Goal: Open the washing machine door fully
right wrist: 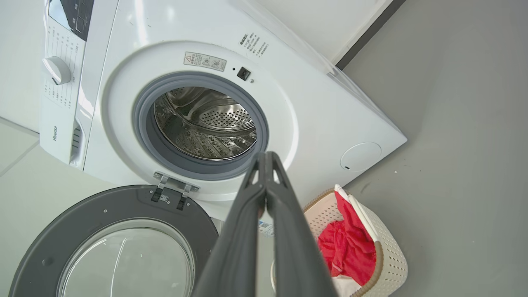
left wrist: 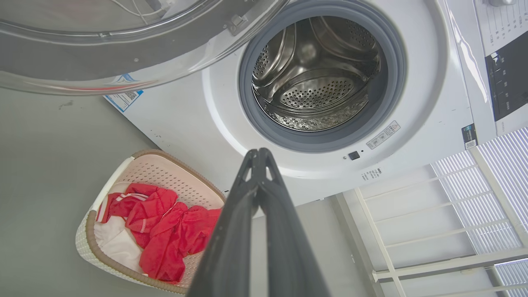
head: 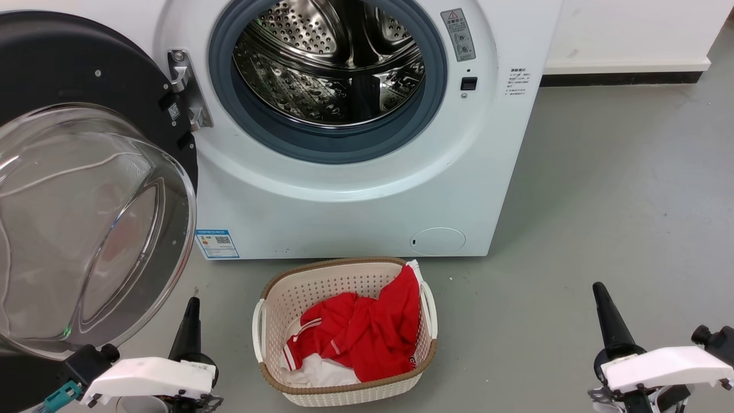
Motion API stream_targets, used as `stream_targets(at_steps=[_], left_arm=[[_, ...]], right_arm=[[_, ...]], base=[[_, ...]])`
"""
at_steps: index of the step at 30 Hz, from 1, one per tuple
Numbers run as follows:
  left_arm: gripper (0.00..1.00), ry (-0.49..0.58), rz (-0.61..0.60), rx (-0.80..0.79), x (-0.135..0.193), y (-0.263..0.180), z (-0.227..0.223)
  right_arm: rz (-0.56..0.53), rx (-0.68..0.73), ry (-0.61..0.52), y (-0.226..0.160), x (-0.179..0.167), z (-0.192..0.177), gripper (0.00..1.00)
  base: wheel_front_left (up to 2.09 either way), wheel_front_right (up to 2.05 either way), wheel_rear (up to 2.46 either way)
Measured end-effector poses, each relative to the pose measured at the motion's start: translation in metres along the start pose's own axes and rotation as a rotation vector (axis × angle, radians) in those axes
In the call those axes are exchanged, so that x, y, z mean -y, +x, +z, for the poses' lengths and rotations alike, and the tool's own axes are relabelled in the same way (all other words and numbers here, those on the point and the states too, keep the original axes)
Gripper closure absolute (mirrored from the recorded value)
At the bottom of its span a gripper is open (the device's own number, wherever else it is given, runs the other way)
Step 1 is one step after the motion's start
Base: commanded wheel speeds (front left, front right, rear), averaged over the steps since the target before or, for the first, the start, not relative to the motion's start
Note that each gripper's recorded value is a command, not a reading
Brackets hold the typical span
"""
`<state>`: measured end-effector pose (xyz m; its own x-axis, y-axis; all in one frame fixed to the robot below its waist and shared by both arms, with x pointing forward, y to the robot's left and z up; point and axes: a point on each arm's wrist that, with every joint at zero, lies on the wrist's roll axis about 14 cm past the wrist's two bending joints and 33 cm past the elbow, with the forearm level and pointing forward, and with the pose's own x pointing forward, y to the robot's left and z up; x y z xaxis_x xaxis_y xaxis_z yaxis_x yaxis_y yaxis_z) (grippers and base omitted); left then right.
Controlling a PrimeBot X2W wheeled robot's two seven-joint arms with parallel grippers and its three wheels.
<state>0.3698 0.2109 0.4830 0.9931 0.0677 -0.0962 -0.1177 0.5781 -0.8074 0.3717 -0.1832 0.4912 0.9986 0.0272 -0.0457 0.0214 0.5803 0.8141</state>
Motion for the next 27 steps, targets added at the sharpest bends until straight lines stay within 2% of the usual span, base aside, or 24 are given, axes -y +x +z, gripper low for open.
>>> stream_targets(at_steps=[27], left_arm=[[1.00, -0.285, -0.034, -0.022, 0.0097, 0.0068, -0.0004]], right_arm=[[-0.004, 0.015, 0.281, 0.0066, 0.0013, 0.0088, 1.00]], base=[[0.00, 0.00, 0.00]])
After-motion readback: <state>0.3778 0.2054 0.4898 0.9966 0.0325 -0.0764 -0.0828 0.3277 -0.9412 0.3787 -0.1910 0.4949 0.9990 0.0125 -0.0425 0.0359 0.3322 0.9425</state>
